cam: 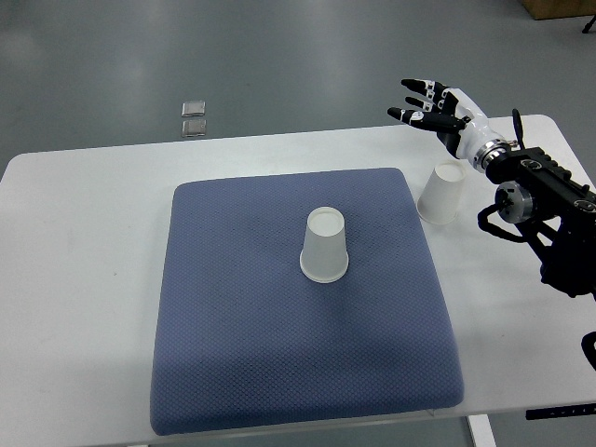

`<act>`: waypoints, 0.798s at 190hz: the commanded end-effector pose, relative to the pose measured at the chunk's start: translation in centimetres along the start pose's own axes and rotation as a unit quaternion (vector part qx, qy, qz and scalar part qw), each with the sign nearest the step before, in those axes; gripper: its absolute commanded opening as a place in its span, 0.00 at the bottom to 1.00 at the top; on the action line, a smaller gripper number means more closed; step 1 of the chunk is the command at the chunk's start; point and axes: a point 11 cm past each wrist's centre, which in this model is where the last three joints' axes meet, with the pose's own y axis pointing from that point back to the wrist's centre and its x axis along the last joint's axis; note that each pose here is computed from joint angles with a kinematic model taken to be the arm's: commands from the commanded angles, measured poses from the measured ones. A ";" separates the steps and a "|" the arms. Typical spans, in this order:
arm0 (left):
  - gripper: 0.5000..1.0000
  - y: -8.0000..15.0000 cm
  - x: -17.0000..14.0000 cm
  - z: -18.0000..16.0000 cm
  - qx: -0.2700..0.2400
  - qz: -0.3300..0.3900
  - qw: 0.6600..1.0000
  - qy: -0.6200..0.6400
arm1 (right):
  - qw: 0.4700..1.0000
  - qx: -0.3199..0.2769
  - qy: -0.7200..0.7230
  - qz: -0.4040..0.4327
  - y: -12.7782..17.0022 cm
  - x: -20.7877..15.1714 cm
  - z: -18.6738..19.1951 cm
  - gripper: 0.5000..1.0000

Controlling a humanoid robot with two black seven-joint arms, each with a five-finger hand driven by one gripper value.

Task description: Stack paper cups

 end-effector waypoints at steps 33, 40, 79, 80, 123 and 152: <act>1.00 0.0 -0.3 0.0 0.000 -0.004 1.000 0.003 | 1.000 0.001 -0.001 -0.006 0.0 -0.1 -0.1 0.83; 1.00 0.0 -0.2 0.0 0.001 -0.004 1.000 0.003 | 1.000 0.001 -0.001 -0.006 0.0 -0.1 -0.1 0.83; 1.00 0.0 0.5 -0.3 0.004 0.007 1.000 -0.001 | 1.000 0.004 -0.002 -0.006 0.0 -0.1 -0.1 0.83; 1.00 0.0 0.5 -0.3 0.004 0.007 1.000 -0.001 | 1.000 0.004 -0.002 -0.006 0.0 -0.1 -0.1 0.83; 1.00 0.0 0.2 -0.2 0.003 0.002 1.000 -0.001 | 1.000 0.005 0.000 -0.005 0.0 0.0 -0.2 0.83; 1.00 0.0 0.3 -0.3 0.004 0.005 1.000 -0.002 | 1.000 0.005 -0.001 -0.006 0.0 -0.1 -0.2 0.83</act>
